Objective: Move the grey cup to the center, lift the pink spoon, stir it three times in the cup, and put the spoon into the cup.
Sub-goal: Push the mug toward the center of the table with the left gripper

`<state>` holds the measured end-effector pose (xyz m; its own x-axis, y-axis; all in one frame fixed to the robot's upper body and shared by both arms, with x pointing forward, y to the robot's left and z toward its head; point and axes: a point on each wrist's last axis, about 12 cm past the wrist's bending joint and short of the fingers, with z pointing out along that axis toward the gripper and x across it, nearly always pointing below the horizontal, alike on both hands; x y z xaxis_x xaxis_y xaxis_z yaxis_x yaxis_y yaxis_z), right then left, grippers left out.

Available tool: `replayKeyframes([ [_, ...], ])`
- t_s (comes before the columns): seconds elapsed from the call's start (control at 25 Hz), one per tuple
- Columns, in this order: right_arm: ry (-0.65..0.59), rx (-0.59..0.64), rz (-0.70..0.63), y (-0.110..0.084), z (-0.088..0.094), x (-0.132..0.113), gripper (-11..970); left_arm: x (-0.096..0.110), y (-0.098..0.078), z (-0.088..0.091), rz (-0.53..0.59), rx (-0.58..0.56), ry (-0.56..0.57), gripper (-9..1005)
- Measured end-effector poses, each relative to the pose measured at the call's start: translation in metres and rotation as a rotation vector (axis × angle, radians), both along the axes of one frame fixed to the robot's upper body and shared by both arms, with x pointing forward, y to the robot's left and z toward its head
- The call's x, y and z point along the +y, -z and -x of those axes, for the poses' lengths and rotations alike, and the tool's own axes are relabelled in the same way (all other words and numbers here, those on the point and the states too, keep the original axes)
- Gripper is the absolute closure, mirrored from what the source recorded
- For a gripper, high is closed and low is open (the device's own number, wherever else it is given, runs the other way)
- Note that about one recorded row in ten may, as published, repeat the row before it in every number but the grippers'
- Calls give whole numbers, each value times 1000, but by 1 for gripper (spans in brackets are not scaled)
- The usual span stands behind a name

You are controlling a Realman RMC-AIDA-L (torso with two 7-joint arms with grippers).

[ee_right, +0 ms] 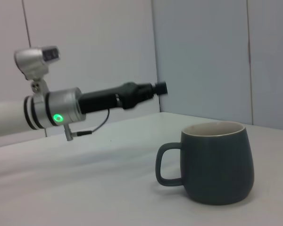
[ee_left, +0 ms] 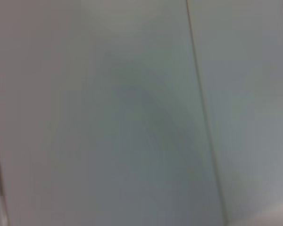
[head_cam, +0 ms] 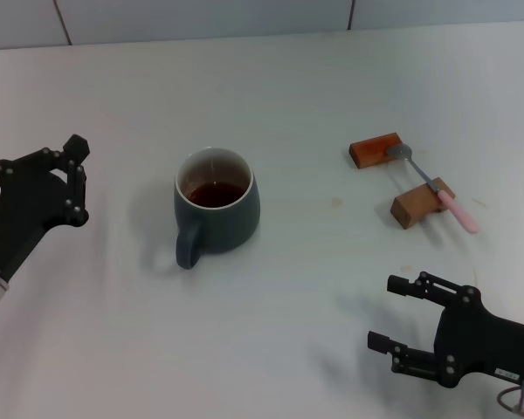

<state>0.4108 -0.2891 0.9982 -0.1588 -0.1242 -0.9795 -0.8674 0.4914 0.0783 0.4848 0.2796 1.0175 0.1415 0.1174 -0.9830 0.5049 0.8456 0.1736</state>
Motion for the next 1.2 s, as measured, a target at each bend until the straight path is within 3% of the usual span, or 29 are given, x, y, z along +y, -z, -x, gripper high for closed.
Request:
replayKeyframes([
  [0.08, 0, -2, -1, 0, -1, 0, 209, 0, 6, -6, -104, 6, -41, 998],
  [0.36, 6, -7, -1, -1, -3, 1, 211, -16, 15, -14, -267, 6, -41, 998],
  [1.2, 23, -7, -2, -1, -3, -1, 219, -78, 16, -28, -272, 145, 46, 997],
])
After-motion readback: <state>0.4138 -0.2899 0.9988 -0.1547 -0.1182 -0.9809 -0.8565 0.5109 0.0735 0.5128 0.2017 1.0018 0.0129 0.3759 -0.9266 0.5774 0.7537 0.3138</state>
